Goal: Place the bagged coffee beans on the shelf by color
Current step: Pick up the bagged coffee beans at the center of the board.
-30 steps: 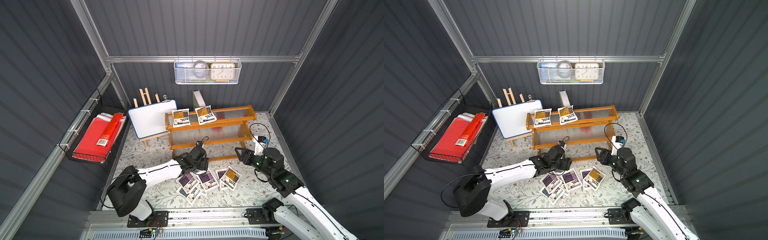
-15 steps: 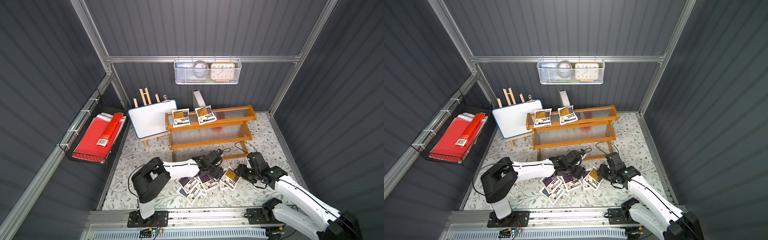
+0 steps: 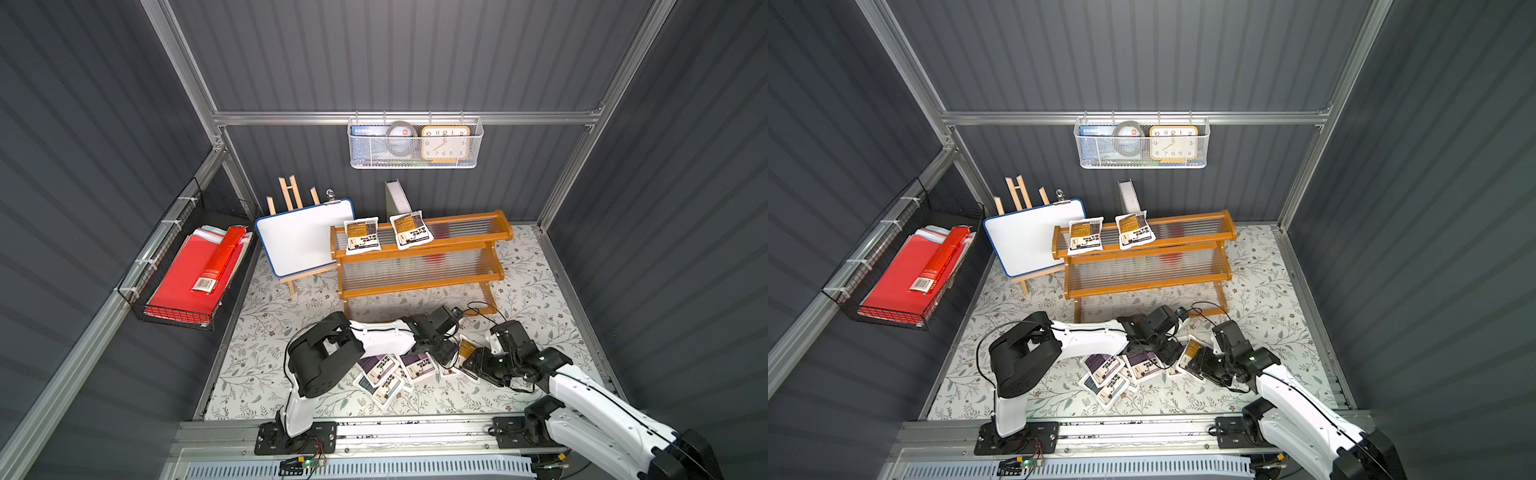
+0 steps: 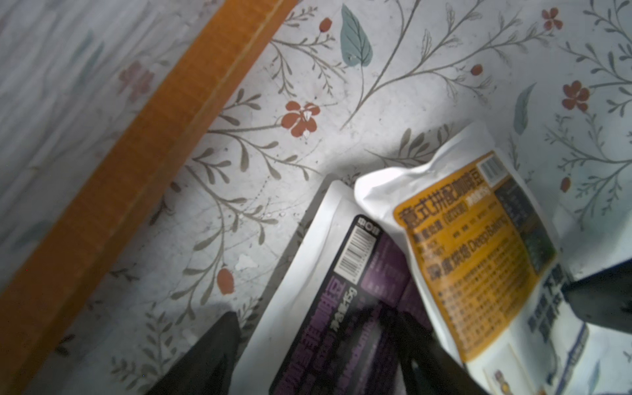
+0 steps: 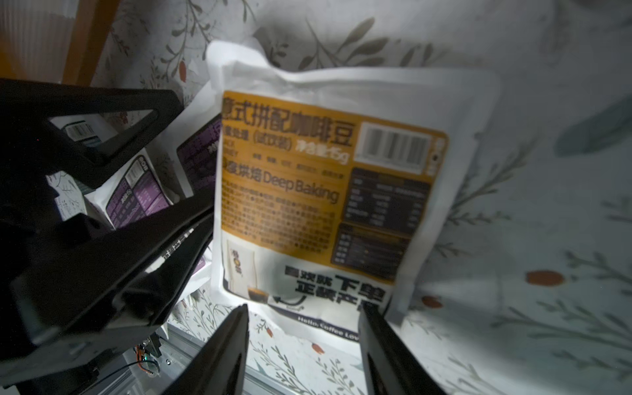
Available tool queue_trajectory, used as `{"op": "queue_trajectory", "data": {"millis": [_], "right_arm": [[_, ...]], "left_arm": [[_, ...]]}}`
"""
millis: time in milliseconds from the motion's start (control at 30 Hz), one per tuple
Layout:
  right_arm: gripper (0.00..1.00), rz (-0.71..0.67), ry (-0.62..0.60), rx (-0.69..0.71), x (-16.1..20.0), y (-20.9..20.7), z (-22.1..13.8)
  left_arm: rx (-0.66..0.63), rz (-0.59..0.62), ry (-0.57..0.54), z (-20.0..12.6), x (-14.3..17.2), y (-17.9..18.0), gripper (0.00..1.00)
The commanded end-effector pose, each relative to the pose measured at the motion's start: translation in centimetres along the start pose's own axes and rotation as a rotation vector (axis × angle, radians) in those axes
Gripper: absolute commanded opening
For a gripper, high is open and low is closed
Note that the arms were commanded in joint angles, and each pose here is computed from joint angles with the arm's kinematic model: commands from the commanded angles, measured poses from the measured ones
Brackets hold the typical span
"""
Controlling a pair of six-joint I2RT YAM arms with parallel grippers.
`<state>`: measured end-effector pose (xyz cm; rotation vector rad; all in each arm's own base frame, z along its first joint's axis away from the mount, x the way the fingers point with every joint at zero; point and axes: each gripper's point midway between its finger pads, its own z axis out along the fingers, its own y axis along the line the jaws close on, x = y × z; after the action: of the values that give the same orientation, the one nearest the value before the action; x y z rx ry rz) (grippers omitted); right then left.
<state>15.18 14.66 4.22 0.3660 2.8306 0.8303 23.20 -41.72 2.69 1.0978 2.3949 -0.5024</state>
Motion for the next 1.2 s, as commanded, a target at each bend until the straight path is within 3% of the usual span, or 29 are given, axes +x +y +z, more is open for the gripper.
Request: {"op": "queue_trajectory", "data": {"millis": [0,133,333,467,600,833,1167], "right_arm": [[0.56,-0.053,-0.031,-0.054,-0.9,1.4,0.1],[0.55,-0.062,-0.012,-0.036,-0.8,1.2,0.2],[0.54,-0.07,-0.047,-0.015,-1.4,0.8,0.3],[0.53,-0.086,-0.076,0.02,-2.1,0.8,-0.4],[0.53,-0.076,-0.109,0.057,-2.6,0.5,-1.2],[0.54,-0.002,-0.133,0.135,-2.0,-1.8,-1.8],[0.54,0.028,-0.095,0.133,-1.1,-2.5,-0.9]], "left_arm": [[0.007,0.019,0.113,1.4,2.7,0.0,0.73],[-0.082,0.039,0.115,0.1,2.4,1.4,0.73],[-0.144,0.008,0.005,-4.2,-0.3,2.7,0.79],[-0.099,-0.061,-0.045,-5.2,-1.4,3.8,0.83],[0.052,-0.095,-0.124,-6.1,-2.9,3.2,0.85],[0.118,-0.03,-0.061,-3.3,-2.8,1.6,0.84],[0.173,0.004,-0.013,-1.7,-2.3,-0.5,0.83]]}}
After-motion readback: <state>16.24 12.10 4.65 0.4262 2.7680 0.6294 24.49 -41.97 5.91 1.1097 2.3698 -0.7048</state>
